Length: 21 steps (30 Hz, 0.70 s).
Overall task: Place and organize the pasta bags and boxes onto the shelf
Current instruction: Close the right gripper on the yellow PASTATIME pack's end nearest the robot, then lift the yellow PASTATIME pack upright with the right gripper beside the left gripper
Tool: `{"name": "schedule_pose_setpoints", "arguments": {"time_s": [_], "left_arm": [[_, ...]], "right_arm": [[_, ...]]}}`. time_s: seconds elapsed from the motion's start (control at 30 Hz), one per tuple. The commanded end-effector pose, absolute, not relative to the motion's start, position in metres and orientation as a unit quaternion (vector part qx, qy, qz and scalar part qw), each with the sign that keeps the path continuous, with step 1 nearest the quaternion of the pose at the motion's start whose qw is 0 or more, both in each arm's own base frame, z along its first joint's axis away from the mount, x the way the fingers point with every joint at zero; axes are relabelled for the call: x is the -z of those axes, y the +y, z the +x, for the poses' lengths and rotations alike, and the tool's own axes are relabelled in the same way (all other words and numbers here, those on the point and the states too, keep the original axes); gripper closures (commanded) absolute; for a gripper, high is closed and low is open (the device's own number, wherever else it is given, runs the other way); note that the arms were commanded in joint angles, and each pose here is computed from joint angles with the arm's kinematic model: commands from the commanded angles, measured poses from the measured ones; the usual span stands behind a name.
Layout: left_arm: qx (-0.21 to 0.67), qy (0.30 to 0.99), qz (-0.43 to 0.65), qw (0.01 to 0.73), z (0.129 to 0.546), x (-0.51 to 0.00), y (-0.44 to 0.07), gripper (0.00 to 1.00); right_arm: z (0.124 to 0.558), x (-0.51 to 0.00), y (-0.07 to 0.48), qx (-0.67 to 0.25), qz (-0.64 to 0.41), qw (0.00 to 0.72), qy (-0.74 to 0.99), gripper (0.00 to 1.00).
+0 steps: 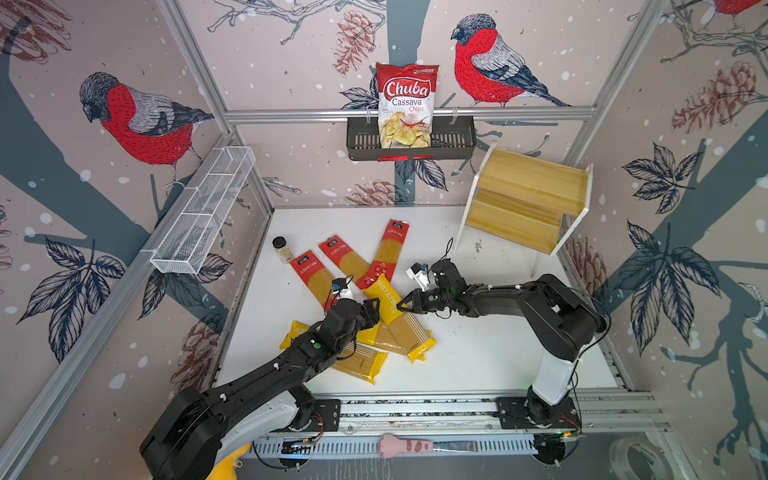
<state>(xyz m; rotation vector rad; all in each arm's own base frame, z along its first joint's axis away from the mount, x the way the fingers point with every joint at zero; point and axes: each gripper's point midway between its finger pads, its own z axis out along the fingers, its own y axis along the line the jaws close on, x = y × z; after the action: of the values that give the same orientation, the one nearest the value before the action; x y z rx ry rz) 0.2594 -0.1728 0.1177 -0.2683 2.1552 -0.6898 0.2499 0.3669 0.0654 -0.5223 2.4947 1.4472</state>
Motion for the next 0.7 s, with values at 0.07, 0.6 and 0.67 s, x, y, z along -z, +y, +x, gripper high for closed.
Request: {"name": "schedule_pose_setpoints", "arguments": {"time_s": [0.07, 0.6, 0.67], "left_arm": [[0.274, 0.851, -0.111, 0.434, 0.262, -0.133, -0.165, 0.33], [0.466, 0.761, -0.097, 0.441, 0.277, -0.2, -0.172, 0.16], [0.492, 0.746, -0.095, 0.439, 0.28, -0.208, -0.176, 0.15]], "right_arm": [[0.25, -0.094, 0.373, -0.523, -0.187, 0.119, 0.823, 0.93], [0.269, -0.18, 0.369, -0.57, -0.157, 0.217, 0.777, 0.98], [0.271, -0.196, 0.367, -0.582, -0.146, 0.237, 0.764, 0.98]]}}
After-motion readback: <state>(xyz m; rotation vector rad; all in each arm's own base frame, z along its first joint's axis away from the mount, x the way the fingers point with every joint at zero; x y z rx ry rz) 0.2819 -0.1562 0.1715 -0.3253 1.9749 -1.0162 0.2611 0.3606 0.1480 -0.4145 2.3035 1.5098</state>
